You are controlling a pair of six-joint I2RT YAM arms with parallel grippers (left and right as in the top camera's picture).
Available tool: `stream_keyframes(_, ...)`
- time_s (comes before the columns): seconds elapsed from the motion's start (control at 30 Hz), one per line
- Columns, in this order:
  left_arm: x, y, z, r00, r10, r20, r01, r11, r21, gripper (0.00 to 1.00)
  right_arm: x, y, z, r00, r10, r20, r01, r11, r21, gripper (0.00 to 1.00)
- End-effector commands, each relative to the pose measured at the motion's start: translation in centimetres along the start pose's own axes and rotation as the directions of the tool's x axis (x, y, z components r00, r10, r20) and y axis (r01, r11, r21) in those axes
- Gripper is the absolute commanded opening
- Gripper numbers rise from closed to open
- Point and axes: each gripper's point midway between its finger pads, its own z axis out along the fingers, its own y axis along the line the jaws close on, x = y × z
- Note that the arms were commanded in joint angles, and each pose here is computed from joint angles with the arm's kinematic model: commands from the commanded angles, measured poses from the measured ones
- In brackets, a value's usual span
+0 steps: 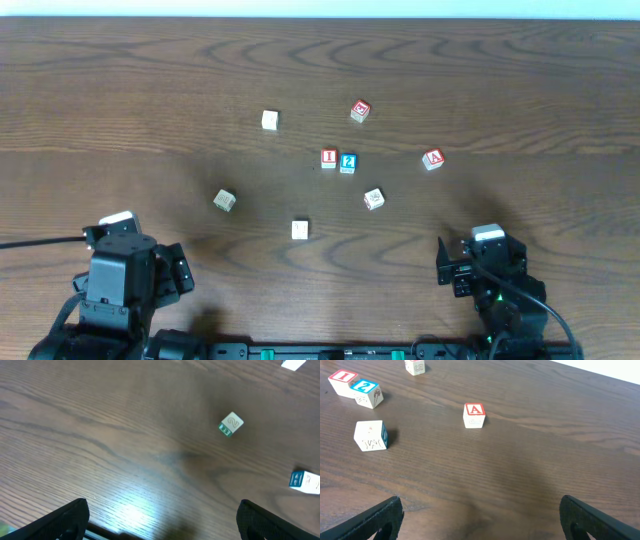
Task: Spell out Ai2
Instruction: 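Raise the right arm and move the right gripper over the A block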
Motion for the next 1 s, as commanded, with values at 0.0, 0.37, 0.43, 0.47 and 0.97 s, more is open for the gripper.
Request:
stream_keyframes(0.0, 0.0, -0.1, 0.0, 1.000, -0.008, 0.001, 0.008, 1.000, 0.006, 0.95, 0.0, -0.2, 0.0, 1.000, -0.005, 0.004, 0.004, 1.000, 0.007, 0.99)
stream_keyframes(0.37, 0.0, -0.1, 0.0, 1.000, -0.009, 0.001, 0.009, 1.000, 0.006, 0.95, 0.0, -0.2, 0.0, 1.000, -0.005, 0.004, 0.004, 1.000, 0.007, 0.99)
stream_keyframes(0.43, 0.0, -0.1, 0.0, 1.000, -0.009, 0.001, 0.009, 1.000, 0.006, 0.95, 0.0, -0.2, 0.0, 1.000, -0.005, 0.004, 0.004, 1.000, 0.007, 0.99)
stream_keyframes(0.47, 0.0, -0.1, 0.0, 1.000, -0.009, 0.001, 0.009, 1.000, 0.006, 0.95, 0.0, -0.2, 0.0, 1.000, -0.004, 0.006, 0.004, 1.000, 0.006, 0.99)
stream_keyframes(0.97, 0.0, -0.1, 0.0, 1.000, -0.009, 0.001, 0.009, 1.000, 0.006, 0.95, -9.7, 5.0, -3.1, 0.849, 0.475, 0.231, -0.330, 0.819, -0.469, 0.99)
